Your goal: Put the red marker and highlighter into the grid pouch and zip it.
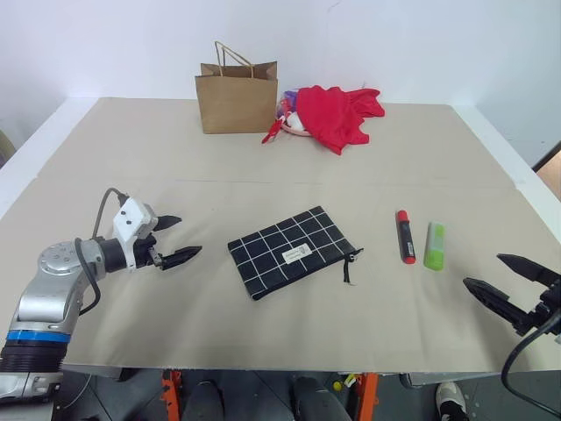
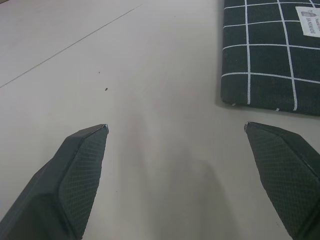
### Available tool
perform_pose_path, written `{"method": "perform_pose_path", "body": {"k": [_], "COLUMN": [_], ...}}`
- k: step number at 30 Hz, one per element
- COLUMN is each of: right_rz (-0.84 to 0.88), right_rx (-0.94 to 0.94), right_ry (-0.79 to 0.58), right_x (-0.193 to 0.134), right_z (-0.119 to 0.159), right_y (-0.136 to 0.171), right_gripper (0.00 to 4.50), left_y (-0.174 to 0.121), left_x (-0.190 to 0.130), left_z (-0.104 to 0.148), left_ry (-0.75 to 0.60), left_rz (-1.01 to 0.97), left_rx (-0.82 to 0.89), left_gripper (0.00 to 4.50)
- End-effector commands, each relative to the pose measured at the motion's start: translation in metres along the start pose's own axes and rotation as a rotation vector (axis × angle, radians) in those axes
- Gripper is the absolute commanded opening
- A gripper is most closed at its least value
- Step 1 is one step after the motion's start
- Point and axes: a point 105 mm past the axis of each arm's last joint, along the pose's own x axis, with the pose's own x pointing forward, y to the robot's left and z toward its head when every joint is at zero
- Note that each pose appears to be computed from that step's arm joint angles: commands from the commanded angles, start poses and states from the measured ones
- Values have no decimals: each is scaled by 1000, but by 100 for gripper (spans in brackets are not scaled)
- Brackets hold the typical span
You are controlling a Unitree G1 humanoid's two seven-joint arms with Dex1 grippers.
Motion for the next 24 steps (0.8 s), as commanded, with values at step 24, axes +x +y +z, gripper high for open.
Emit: {"method": "perform_pose_path", "body": {"k": [24], "right_rz": [159], "right_rx": [34], "right_ry": [-183], "right_x": [71], "right_z": [60], "right_y": [53], "right_gripper": [446], "left_y": [-45], "left_x": [15], "left_z": [24], "left_ry": [-80], "left_rz": [-253], "left_rx": [96], "left_gripper": [450]}}
